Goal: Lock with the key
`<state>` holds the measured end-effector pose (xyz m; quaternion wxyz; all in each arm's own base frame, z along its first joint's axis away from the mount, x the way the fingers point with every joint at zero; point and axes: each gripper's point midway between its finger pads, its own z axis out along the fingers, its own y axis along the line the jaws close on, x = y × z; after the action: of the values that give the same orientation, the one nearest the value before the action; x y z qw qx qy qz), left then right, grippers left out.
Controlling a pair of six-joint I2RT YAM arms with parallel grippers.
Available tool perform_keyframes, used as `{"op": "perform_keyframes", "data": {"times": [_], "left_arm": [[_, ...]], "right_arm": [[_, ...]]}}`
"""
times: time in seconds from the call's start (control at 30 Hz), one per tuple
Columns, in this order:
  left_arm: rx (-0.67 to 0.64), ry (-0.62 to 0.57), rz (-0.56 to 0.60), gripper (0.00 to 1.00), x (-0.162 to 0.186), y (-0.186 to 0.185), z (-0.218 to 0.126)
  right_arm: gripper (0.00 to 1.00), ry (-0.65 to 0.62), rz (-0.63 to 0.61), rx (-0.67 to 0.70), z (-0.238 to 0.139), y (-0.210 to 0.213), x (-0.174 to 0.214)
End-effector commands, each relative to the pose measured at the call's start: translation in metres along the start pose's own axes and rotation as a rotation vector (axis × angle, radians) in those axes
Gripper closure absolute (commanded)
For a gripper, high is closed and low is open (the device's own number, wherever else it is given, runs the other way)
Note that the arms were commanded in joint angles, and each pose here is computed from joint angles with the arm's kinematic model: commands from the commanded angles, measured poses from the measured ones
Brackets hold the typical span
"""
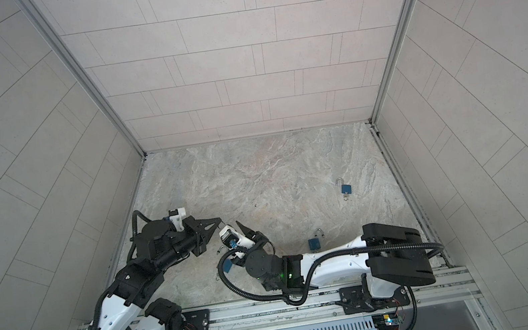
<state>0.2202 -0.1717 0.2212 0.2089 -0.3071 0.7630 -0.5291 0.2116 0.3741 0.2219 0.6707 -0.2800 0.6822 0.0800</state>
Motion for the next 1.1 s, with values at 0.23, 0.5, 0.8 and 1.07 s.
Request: {"op": "perform_keyframes", "data": {"times": [0.23, 0.5, 0.8, 1.07], "left_arm": [[0.058, -0.013, -0.005, 1.00, -0.0011, -0.0140, -0.0049], [0.056, -0.016, -0.006, 1.00, -0.0010, -0.0120, -0.0064], [0.053, -0.012, -0.007, 1.00, -0.0009, -0.0102, -0.0044], [0.057, -0.011, -0.006, 1.00, -0.0003, -0.0113, -0.0057]], "right_arm": [[0.59, 0.002, 0.025, -0.009, -0.0001, -0.0013, 0.0017], [0.60, 0.006, 0.039, -0.011, -0.0022, -0.0022, 0.0057], [0.62, -0.001, 0.034, -0.011, -0.0011, -0.0022, -0.0001], [0.68, -0.001, 0.028, -0.020, 0.0003, 0.0012, 0.0000]]}}
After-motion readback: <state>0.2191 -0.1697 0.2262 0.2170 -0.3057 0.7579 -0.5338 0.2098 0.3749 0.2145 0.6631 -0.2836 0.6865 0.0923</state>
